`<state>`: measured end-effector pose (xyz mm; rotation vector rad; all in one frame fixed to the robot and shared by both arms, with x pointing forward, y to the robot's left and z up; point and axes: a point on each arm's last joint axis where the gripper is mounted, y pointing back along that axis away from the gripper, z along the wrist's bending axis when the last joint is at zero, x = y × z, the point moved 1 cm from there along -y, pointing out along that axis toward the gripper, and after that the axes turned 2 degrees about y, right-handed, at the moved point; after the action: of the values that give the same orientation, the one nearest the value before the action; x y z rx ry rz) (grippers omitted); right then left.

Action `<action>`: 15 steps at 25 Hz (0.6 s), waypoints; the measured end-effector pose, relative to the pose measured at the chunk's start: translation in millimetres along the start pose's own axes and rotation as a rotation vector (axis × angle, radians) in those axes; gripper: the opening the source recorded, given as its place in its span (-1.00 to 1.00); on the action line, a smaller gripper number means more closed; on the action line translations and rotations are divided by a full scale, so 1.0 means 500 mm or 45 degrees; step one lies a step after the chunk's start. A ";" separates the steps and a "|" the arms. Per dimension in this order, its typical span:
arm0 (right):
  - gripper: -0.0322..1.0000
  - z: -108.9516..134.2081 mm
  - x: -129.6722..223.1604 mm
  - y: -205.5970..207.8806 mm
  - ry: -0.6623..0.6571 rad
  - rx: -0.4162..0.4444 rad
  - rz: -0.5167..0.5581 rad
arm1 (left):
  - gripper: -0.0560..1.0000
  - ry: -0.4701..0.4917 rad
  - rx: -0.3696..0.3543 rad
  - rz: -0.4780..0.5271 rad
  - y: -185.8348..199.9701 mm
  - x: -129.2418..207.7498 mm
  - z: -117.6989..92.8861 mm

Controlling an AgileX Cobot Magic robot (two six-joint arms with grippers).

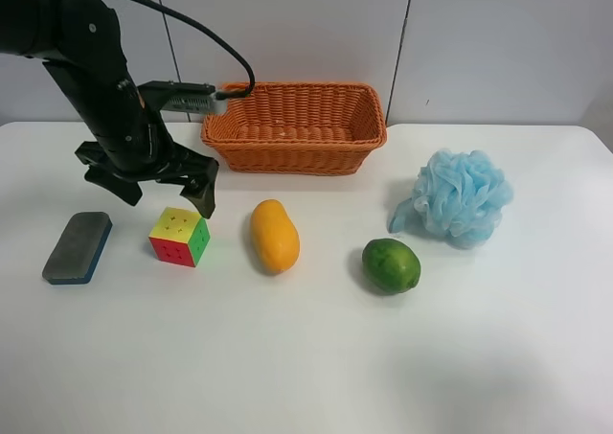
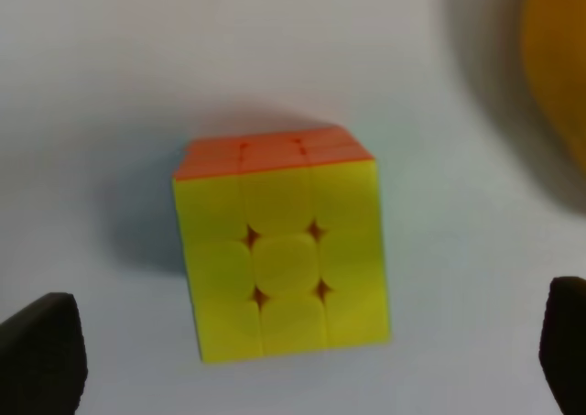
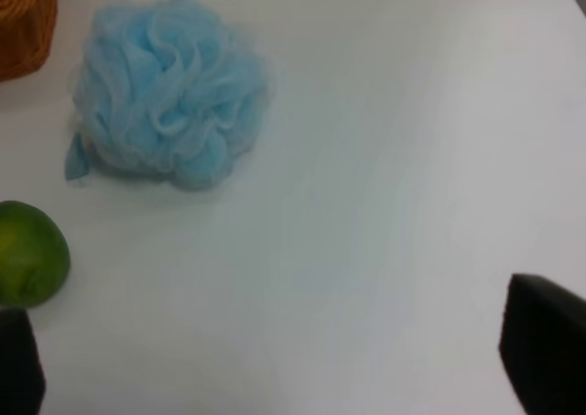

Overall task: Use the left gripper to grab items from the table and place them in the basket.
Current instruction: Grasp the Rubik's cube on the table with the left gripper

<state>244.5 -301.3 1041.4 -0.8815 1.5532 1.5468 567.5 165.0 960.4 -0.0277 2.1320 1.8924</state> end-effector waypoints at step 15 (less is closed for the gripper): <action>0.98 0.000 0.000 0.000 0.000 0.000 0.000 | 0.99 0.017 0.003 0.122 -0.111 0.001 0.016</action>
<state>244.5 -301.3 1041.4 -0.8815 1.5532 1.5468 580.1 165.3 905.7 0.0640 2.1809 1.9473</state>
